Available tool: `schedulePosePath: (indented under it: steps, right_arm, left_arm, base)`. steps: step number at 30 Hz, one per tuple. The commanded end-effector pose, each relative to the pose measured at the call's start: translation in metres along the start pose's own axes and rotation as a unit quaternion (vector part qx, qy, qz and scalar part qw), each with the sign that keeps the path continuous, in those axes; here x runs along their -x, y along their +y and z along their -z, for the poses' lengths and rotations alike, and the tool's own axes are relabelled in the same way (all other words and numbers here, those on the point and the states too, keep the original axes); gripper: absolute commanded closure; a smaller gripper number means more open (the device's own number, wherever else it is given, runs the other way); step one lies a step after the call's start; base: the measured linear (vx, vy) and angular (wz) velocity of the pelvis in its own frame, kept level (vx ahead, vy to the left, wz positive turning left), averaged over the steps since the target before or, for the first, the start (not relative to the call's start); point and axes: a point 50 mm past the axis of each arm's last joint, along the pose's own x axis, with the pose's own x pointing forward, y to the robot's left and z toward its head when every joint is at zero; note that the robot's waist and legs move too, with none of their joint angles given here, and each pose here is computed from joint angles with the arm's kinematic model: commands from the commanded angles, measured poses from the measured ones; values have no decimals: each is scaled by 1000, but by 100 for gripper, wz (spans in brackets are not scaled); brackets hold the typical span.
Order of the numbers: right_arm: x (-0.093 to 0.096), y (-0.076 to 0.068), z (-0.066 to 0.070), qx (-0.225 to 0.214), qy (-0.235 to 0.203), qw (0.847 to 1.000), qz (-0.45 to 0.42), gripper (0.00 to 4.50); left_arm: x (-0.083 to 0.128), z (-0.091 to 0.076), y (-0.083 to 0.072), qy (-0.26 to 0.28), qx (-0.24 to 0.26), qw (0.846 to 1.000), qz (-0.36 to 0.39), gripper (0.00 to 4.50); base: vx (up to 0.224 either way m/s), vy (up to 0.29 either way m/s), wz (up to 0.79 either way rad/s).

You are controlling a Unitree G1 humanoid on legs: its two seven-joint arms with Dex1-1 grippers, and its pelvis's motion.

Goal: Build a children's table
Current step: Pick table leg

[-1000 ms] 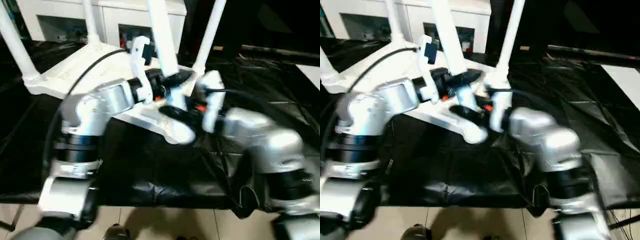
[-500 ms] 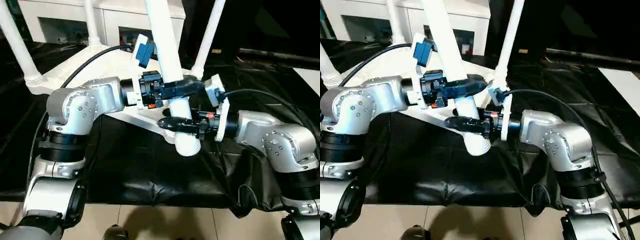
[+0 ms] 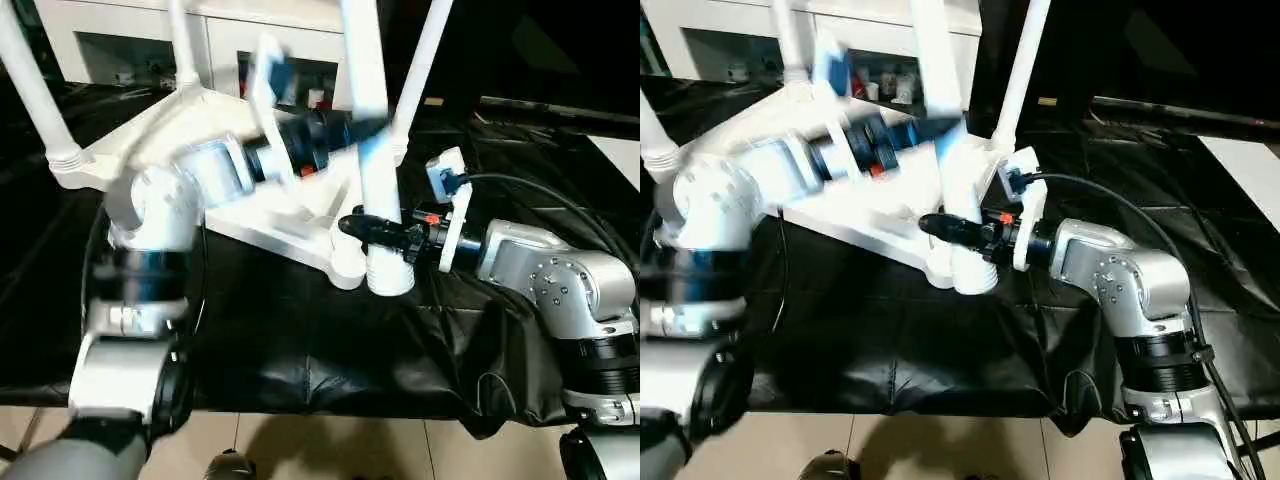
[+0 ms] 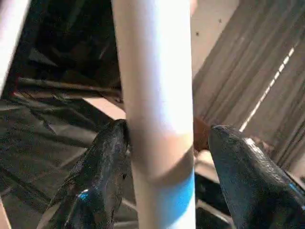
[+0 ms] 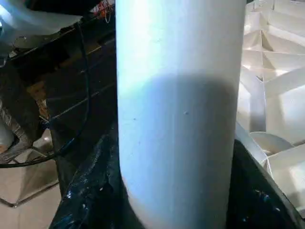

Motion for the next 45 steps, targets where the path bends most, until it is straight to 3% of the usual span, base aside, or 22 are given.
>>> schedulePosePath:
  steps: [1, 10, 13, 17, 20, 22, 26, 27, 31, 33, 35, 37, 45]
  right_arm:
    - [4, -3, -2, 1, -6, 1000, 11, 261]
    - [3, -1, -1, 8, 4, 1000, 1, 261]
    - [2, 0, -1, 13, 9, 1000, 0, 261]
    - [1, 0, 0, 14, 11, 1000, -1, 262]
    - [0, 0, 0, 17, 12, 1000, -2, 262]
    - [0, 1, 0, 18, 13, 1000, -2, 262]
    - [0, 1, 1, 22, 20, 1000, -5, 262]
    - [0, 1, 2, 23, 22, 999, -6, 262]
    - [0, 1, 1, 26, 23, 999, -5, 262]
    - [0, 1, 1, 26, 22, 999, -5, 262]
    - [0, -1, 0, 31, 20, 999, 1, 263]
    - [0, -1, -1, 35, 20, 999, 5, 263]
    - [-3, -3, -1, 57, 19, 998, 13, 263]
  left_arm:
    - [-2, -2, 1, 2, -2, 1000, -10, 167]
    - [-9, 7, -4, 18, 3, 1000, 21, 184]
    - [-13, 10, -8, 21, 34, 998, 48, 184]
    - [-16, 10, -7, 20, 50, 998, 42, 147]
    - [-19, 7, -3, 11, 35, 999, 17, 108]
    - [-19, 6, -2, 7, 36, 999, 13, 161]
    - [-19, 2, 0, -3, 45, 999, 3, 148]
    - [-19, 1, 0, -4, 46, 999, 2, 205]
    - [-19, -3, 3, -15, 41, 999, -16, 208]
    - [-19, -3, 4, -17, 38, 999, -22, 256]
    - [-20, -5, 3, -21, 34, 999, -29, 233]
    - [-20, -5, 2, -21, 29, 999, -32, 270]
    - [-23, -3, -1, -20, 25, 999, -34, 276]
  base:
    - [0, 0, 0]
    - [0, 0, 0]
    - [0, 0, 0]
    - [0, 0, 0]
    - [0, 0, 0]
    - [0, 0, 0]
    - [0, 0, 0]
    - [0, 0, 0]
    - [0, 0, 0]
    - [0, 0, 0]
    - [0, 0, 0]
    - [0, 0, 0]
    - [0, 0, 0]
